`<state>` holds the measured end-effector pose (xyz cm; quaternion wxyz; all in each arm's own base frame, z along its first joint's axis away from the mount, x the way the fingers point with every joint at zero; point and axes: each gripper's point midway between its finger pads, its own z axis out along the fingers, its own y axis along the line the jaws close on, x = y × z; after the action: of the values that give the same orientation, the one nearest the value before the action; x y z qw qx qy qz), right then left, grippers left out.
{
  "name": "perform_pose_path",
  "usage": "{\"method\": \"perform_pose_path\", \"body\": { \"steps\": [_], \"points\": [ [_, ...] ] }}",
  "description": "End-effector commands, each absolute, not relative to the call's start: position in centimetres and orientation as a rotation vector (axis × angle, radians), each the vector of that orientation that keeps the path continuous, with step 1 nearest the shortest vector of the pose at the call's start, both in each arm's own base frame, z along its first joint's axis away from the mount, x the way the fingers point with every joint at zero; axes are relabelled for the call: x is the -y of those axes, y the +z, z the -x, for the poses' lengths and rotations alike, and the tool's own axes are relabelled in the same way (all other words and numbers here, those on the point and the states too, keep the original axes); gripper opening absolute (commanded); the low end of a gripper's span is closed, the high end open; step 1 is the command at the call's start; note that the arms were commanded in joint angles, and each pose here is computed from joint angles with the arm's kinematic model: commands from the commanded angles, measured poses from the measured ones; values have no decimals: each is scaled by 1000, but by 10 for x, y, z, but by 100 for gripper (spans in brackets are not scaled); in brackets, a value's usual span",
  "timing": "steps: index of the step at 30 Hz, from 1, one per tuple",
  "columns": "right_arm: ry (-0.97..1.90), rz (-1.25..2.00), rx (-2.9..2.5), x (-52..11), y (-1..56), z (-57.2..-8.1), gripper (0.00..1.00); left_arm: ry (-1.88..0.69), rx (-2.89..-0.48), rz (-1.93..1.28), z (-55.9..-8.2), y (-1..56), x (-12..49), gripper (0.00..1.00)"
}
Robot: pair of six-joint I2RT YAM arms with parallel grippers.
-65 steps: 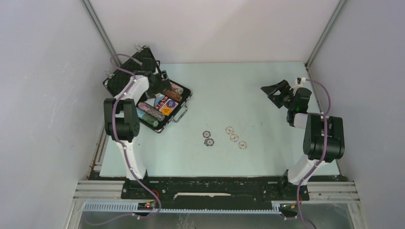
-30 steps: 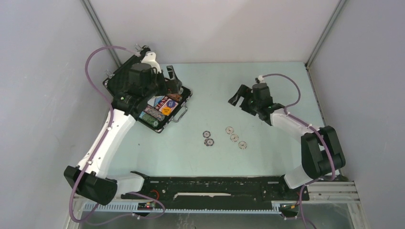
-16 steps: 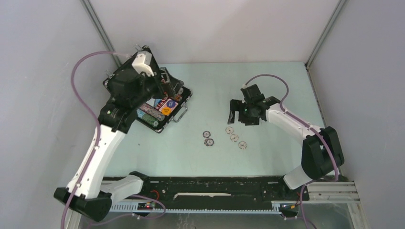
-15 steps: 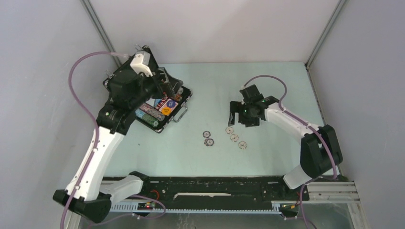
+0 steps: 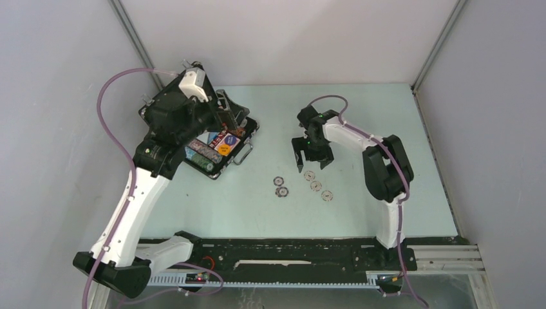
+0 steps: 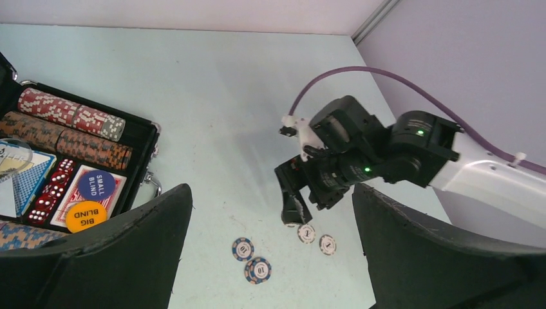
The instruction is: Pack up texas hold em set
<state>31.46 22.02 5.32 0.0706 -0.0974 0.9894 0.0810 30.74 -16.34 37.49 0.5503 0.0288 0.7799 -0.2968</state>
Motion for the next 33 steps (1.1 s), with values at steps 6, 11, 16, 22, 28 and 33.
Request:
{"method": "perform_pose_path", "body": {
  "steps": [6, 11, 16, 22, 28, 33],
  "points": [
    [99, 371, -3080, -226, 26, -310, 72, -746, -1806, -96, -299, 384, 168, 100],
    [120, 368, -3092, -228, 20, -305, 70, -758, -1803, -101, -298, 386, 169, 100],
    [56, 349, -3086, -223, 13, -309, 69, -766, -1800, -107, -296, 387, 169, 100],
    [39, 336, -3075, -225, 10, -312, 56, -772, -1799, -107, -296, 388, 169, 100],
    [6, 329, -3047, -224, 12, -318, 51, -781, -1800, -106, -296, 387, 169, 100],
    [-7, 348, -3011, -226, 20, -320, 46, -786, -1799, -106, -296, 388, 169, 100]
  ]
}}
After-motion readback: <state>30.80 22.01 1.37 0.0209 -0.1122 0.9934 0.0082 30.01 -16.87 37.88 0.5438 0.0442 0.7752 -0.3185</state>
